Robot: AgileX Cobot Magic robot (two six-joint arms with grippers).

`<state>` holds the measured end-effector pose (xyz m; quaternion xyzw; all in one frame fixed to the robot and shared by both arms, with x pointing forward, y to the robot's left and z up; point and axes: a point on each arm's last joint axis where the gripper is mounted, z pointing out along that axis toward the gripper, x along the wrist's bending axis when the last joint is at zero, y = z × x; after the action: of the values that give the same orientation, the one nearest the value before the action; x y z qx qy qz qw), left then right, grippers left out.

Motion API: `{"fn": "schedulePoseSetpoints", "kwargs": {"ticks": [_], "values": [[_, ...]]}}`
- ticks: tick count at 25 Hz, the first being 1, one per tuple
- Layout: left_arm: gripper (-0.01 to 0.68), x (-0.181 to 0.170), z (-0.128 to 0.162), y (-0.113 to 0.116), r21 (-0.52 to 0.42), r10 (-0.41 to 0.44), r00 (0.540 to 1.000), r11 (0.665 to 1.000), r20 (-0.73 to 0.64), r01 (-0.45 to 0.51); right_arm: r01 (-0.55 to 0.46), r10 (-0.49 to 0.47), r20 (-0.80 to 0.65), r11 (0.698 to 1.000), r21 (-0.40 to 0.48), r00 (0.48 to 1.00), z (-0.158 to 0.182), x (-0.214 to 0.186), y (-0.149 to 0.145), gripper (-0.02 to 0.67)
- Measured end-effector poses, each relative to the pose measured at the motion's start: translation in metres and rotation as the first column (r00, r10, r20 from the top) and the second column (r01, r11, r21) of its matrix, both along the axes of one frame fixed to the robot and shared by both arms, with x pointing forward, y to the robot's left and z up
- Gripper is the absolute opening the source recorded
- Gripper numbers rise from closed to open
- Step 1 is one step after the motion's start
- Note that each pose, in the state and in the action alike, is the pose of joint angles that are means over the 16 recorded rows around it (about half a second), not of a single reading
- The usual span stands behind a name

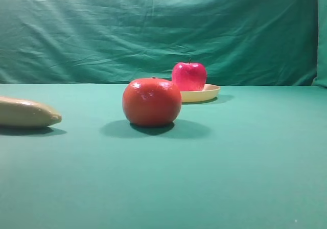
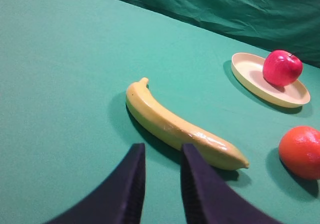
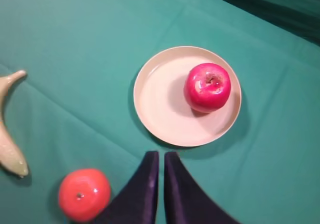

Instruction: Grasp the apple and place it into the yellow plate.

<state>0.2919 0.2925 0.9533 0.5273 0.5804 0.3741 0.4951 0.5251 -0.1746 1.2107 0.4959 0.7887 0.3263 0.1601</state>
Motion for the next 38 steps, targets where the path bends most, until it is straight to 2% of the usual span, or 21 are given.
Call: {"fn": "schedulePoseSetpoints", "kwargs": {"ticks": [13,24,32,38], "values": [[0.157,0.0,0.0,0.0,0.0,0.002,1.0,1.0,0.0,-0.002,0.039,-0.053,0.138,0.994,0.102,0.989,0.0,-0.12,-0.048,0.0],[0.157,0.0,0.0,0.0,0.0,0.002,1.0,1.0,0.0,-0.002,0.089,-0.148,0.29,0.974,0.207,0.946,0.009,-0.212,-0.088,0.0],[0.157,0.0,0.0,0.0,0.0,0.002,1.0,1.0,0.0,-0.002,0.218,-0.288,0.321,0.947,0.238,0.902,0.005,-0.245,-0.112,0.0],[0.157,0.0,0.0,0.0,0.0,0.002,1.0,1.0,0.0,-0.002,0.324,-0.383,0.332,0.92,0.22,0.862,-0.02,-0.25,-0.122,0.0]]}}
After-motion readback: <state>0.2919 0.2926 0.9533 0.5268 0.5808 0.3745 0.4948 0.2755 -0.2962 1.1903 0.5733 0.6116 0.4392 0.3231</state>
